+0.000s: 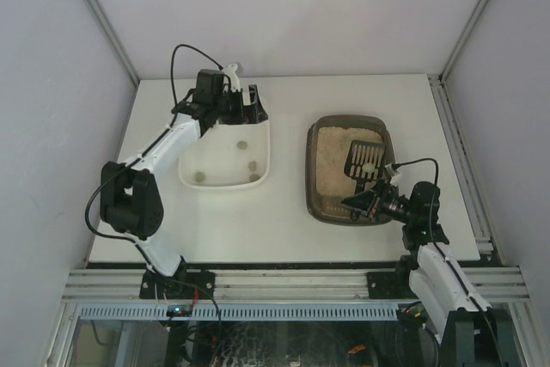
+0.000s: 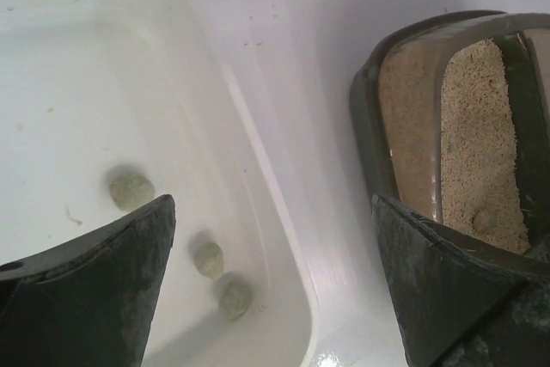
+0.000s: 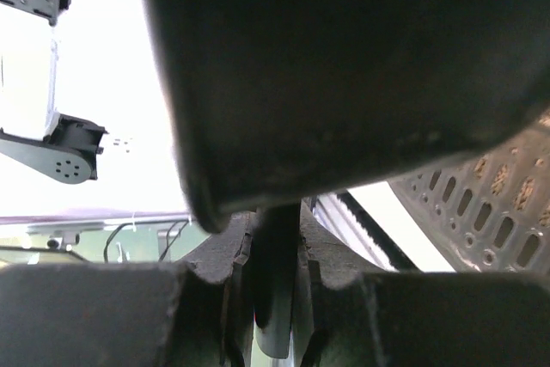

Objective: Clean the litter box

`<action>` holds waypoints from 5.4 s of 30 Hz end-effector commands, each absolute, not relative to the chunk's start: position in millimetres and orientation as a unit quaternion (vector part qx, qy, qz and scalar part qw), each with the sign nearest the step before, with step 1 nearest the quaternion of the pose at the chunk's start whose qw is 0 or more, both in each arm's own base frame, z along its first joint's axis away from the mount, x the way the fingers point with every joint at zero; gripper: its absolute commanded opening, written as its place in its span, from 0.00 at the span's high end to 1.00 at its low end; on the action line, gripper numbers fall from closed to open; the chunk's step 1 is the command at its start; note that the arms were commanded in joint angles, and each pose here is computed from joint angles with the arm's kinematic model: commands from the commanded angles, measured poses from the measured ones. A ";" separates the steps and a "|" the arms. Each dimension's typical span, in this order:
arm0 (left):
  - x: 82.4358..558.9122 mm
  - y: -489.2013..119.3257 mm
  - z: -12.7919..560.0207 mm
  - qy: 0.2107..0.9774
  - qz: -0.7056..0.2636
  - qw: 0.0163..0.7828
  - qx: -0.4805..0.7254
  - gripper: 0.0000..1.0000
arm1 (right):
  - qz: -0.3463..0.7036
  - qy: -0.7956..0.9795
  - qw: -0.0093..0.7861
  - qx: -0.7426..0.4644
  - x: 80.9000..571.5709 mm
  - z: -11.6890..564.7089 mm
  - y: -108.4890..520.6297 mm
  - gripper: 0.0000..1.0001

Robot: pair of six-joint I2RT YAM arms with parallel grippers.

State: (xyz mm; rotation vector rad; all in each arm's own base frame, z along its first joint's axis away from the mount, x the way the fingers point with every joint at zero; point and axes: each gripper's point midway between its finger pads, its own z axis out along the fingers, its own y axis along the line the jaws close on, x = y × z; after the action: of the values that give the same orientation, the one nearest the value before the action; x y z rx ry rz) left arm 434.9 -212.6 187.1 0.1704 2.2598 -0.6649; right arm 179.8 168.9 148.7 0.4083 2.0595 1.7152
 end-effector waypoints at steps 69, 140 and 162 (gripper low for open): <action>391.1 64.0 229.6 0.880 0.035 0.440 -0.175 0.00 | -0.082 0.888 0.318 -0.322 338.0 151.1 380.2 1.00; 385.2 -411.0 117.1 0.852 -0.107 0.330 0.392 0.96 | 0.193 0.822 0.503 0.186 167.7 296.8 60.6 1.00; 356.4 -526.6 148.2 0.366 -0.172 0.400 0.822 1.00 | 0.162 0.827 0.482 0.238 155.6 271.5 39.3 1.00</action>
State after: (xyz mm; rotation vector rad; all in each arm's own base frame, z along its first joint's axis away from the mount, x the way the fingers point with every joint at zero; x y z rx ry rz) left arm 375.3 -477.5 75.3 2.0106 1.4703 -0.2938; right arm 158.9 43.5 266.6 0.5440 2.0534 0.3749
